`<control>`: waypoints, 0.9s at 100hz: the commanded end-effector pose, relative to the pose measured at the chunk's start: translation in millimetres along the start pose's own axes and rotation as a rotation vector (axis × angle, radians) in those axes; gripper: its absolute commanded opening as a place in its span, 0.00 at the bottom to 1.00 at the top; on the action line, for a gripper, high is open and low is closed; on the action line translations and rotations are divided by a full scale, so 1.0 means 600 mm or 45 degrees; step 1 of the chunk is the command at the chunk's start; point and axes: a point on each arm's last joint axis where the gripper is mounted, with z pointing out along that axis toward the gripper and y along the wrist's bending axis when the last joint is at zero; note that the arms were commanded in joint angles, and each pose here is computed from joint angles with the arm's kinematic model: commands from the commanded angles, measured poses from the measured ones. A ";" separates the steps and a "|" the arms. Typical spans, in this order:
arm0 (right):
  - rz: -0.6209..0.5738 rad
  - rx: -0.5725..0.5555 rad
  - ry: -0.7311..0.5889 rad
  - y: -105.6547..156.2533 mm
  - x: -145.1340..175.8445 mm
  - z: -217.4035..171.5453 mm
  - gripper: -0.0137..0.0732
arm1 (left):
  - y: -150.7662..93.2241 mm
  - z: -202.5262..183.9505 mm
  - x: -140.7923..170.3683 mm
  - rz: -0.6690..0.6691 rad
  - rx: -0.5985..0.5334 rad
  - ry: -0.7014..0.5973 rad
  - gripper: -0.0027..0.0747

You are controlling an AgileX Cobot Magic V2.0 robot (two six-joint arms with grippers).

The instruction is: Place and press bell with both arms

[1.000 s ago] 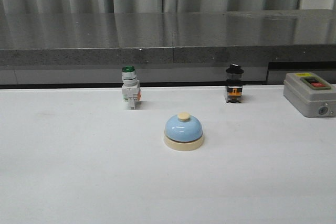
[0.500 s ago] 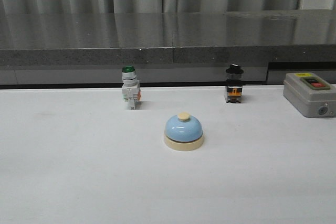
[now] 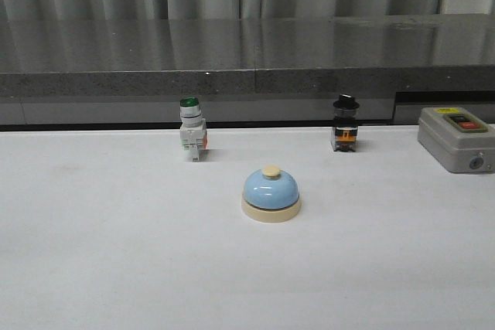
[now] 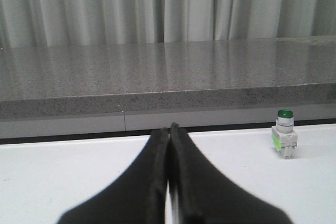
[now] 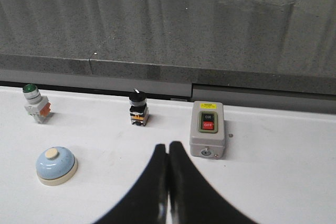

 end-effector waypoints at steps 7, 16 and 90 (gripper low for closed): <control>-0.011 0.011 -0.122 -0.001 -0.024 -0.003 0.09 | 0.000 -0.002 0.008 -0.022 0.004 -0.095 0.01; -0.011 0.011 -0.122 -0.001 -0.024 -0.003 0.09 | 0.000 -0.002 0.008 -0.022 0.004 -0.095 0.01; -0.071 0.041 -0.387 -0.007 0.110 -0.001 0.09 | 0.000 -0.002 0.008 -0.022 0.004 -0.095 0.01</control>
